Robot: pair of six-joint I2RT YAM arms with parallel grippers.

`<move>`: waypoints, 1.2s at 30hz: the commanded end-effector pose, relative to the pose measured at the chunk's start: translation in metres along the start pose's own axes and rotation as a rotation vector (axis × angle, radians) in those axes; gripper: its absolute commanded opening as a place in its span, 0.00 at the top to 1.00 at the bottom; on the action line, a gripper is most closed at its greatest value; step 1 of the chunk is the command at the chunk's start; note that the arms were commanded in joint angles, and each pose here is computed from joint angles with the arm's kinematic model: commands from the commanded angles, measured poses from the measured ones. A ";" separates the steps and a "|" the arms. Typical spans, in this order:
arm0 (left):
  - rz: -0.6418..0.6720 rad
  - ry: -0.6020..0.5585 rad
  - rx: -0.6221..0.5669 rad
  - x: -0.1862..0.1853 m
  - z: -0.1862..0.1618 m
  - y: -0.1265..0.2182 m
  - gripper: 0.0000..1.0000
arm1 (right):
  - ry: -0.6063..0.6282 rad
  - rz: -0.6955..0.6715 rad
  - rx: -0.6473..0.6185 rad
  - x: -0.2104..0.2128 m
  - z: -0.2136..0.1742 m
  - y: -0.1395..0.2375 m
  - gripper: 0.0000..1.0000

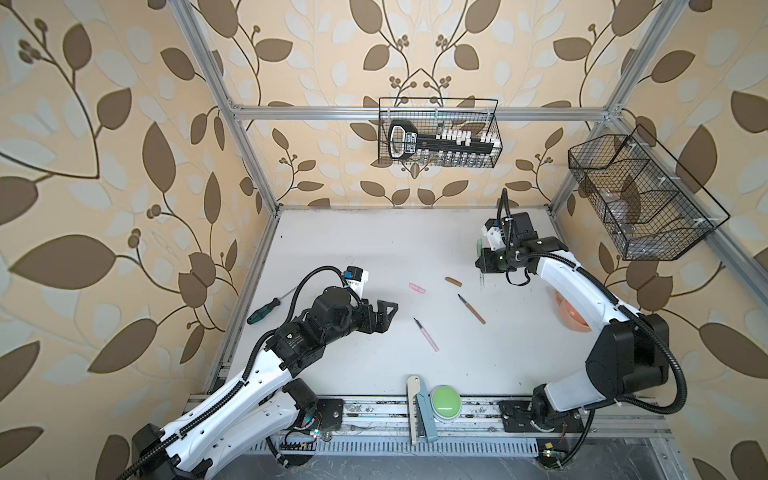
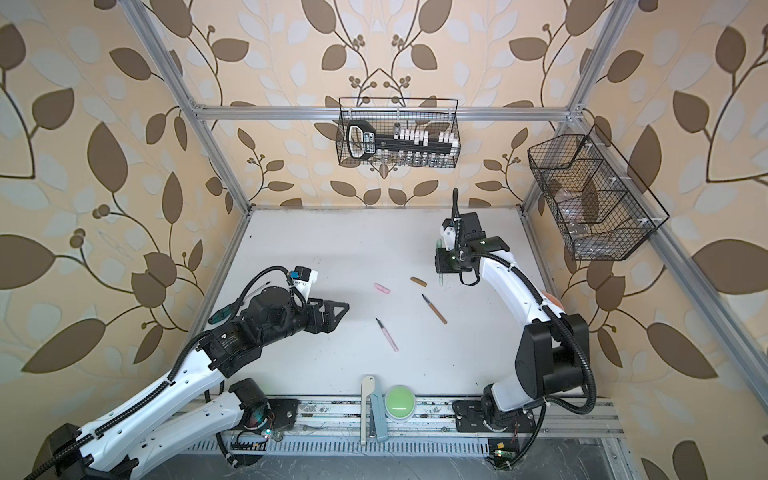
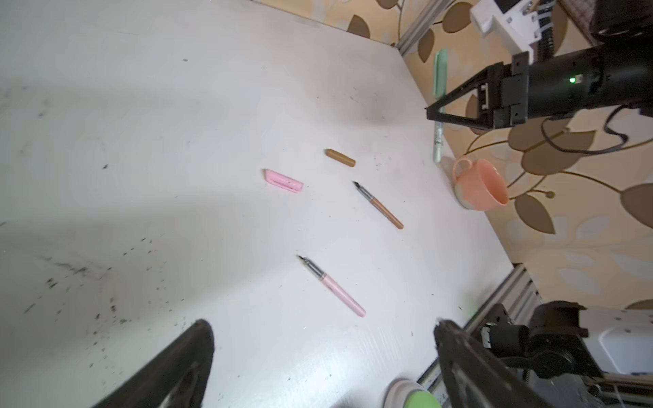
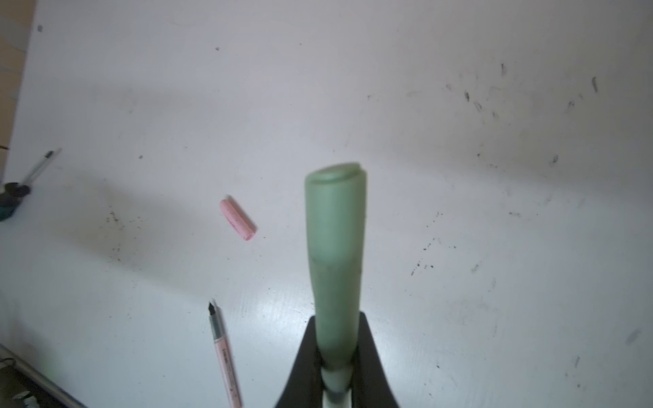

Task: Insert the pens into the pen caps
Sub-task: 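Carry the capped green pen farther from the robot and lay it down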

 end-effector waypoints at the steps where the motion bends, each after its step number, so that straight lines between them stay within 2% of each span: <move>1: 0.096 0.002 -0.075 0.013 0.013 0.012 0.01 | 0.048 -0.112 0.074 -0.025 -0.005 0.004 1.00; 5: 0.136 0.007 -0.101 0.021 0.015 0.015 0.01 | 0.032 -0.209 0.167 -0.052 -0.015 -0.008 1.00; 14: 0.171 -0.012 -0.098 0.023 0.018 0.014 0.01 | 0.031 -0.279 0.355 -0.095 -0.038 -0.049 1.00; 23: 0.197 -0.023 -0.118 0.022 0.027 0.014 0.01 | -0.008 -0.272 0.433 -0.129 -0.044 -0.083 1.00; 31: 0.187 -0.021 -0.162 0.019 0.035 0.012 0.01 | -0.019 -0.257 0.451 -0.135 -0.047 -0.101 1.00; 33: 0.209 -0.018 -0.167 0.023 0.035 0.011 0.01 | -0.016 -0.264 0.461 -0.137 -0.048 -0.104 0.96; 36: 0.232 -0.010 -0.175 0.028 0.035 0.011 0.01 | -0.015 -0.269 0.481 -0.140 -0.048 -0.106 0.84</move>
Point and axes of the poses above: each gripper's point midway between its finger pads, its own y axis back along the fingers, its own x axis along the line the jaws close on, z = x × y, the point moved 1 cm from there along y, back along the fingers, and after that the axes turned 14 degrees about y, right-handed, at the moved point
